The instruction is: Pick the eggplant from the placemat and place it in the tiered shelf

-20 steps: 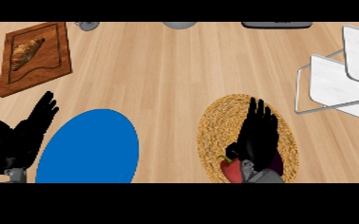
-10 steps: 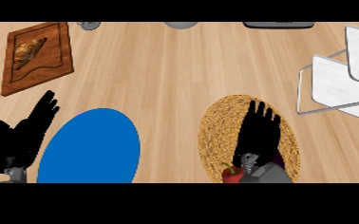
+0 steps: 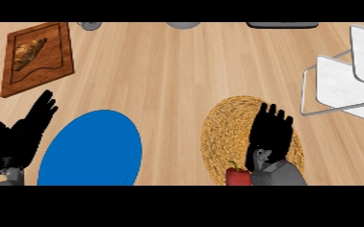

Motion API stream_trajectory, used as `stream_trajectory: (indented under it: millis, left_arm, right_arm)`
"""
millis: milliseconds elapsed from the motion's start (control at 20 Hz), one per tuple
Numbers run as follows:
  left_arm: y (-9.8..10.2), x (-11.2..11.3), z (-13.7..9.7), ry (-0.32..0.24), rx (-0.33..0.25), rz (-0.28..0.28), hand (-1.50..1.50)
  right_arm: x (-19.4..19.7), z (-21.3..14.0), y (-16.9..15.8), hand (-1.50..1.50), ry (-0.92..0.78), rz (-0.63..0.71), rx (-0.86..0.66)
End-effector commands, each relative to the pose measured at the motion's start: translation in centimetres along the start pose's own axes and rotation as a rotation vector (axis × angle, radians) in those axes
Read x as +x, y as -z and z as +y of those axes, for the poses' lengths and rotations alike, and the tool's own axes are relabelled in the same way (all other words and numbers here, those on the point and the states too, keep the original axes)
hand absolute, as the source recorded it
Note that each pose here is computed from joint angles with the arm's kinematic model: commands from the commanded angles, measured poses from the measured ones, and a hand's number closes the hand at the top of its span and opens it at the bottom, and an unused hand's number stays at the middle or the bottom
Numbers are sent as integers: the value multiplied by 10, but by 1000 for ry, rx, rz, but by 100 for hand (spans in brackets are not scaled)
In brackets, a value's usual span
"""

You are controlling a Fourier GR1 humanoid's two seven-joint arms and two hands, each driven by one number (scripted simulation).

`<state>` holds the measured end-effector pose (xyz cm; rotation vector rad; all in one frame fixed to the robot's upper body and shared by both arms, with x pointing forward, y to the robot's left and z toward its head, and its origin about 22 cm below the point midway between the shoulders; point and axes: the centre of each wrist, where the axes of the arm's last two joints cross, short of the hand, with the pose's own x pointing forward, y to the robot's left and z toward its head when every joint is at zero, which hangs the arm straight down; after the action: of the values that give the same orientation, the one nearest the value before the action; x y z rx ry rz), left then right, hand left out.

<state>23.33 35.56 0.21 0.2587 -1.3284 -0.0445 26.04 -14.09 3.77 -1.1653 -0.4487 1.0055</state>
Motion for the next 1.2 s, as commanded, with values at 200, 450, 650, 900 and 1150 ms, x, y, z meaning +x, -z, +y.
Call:
stream_trajectory:
  millis: [200, 450, 650, 900, 1150]
  left_arm:
    - [-6, -6, -8, 3, 9, -3, 0]
    - [2, -2, -13, 5, 19, 7, 0]
    - [1, -10, -11, -3, -4, -13, 0]
    - [3, 2, 5, 7, 4, 6, 0]
    - [9, 7, 10, -10, 3, -10, 0]
  right_arm:
    - [-14, 12, 3, -150, -94, 178, 43]
    - [-21, 25, 16, -150, -82, 160, 27]
    - [-28, 23, 35, -150, -82, 143, 37]
    - [-33, 38, 34, -150, -86, 167, 76]
    - [-33, 30, 58, 150, -13, 138, 98]
